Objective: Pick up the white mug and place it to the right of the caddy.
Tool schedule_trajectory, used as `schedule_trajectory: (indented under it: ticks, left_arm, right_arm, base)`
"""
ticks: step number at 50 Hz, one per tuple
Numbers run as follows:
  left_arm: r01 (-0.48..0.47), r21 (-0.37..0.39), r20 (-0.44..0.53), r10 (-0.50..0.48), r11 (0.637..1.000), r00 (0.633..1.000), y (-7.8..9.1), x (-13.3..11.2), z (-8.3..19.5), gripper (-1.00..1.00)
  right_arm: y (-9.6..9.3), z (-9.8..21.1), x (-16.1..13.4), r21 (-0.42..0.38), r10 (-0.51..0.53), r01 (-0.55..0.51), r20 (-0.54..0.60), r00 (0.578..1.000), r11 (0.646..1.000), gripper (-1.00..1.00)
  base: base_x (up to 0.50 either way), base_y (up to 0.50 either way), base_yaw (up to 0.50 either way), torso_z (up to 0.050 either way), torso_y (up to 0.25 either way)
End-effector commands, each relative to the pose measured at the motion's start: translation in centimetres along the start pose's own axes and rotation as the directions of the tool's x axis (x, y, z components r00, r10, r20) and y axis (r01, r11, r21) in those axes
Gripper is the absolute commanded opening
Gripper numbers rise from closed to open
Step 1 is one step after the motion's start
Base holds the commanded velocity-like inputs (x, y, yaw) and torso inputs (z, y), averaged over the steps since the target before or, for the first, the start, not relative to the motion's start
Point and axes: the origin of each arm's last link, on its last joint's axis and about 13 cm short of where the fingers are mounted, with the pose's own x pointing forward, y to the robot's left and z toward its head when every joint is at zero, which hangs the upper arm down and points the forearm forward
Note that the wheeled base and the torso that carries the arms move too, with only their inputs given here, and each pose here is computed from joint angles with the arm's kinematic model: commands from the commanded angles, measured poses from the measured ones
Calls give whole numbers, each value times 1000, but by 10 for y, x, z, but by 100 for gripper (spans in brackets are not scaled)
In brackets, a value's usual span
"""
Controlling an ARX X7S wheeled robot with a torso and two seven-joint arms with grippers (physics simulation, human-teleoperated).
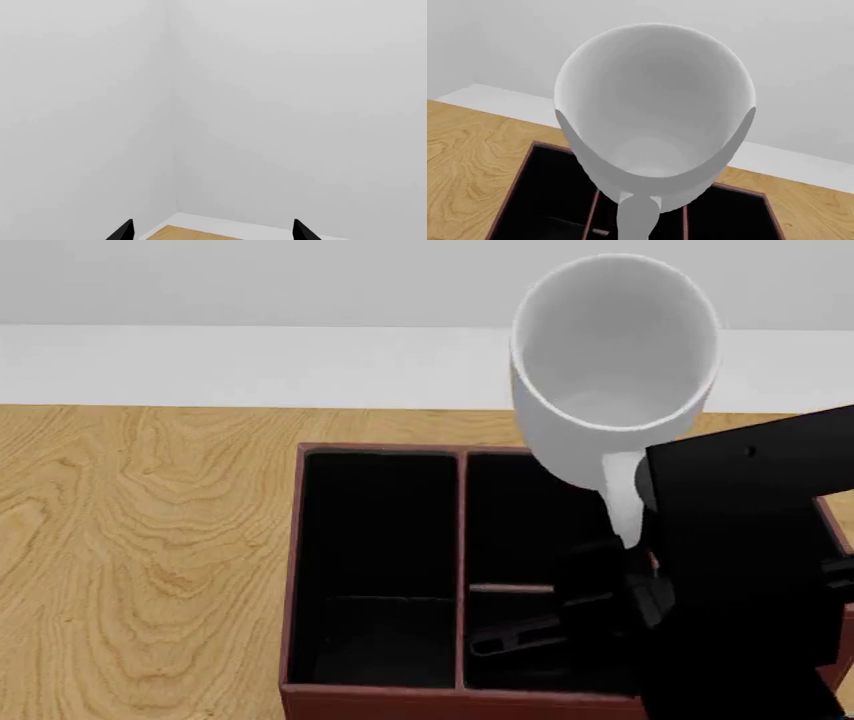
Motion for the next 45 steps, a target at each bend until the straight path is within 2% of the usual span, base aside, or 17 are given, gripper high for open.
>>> schedule_trajectory:
  ticks: [1,45]
  left_arm:
    - [-4,-1,-1,4,1000,1000,0,1,0,100]
    - [-14,7,-43,14,1000,999,-8,19,-17,100]
  right_arm:
    - [-14,7,-1,4,-55,55,10,998,998,-100]
    - [-63,23,18,41,-222,225,-63,973,973,-100]
  base:
    - [0,0,0,0,0]
    - [0,0,0,0,1]
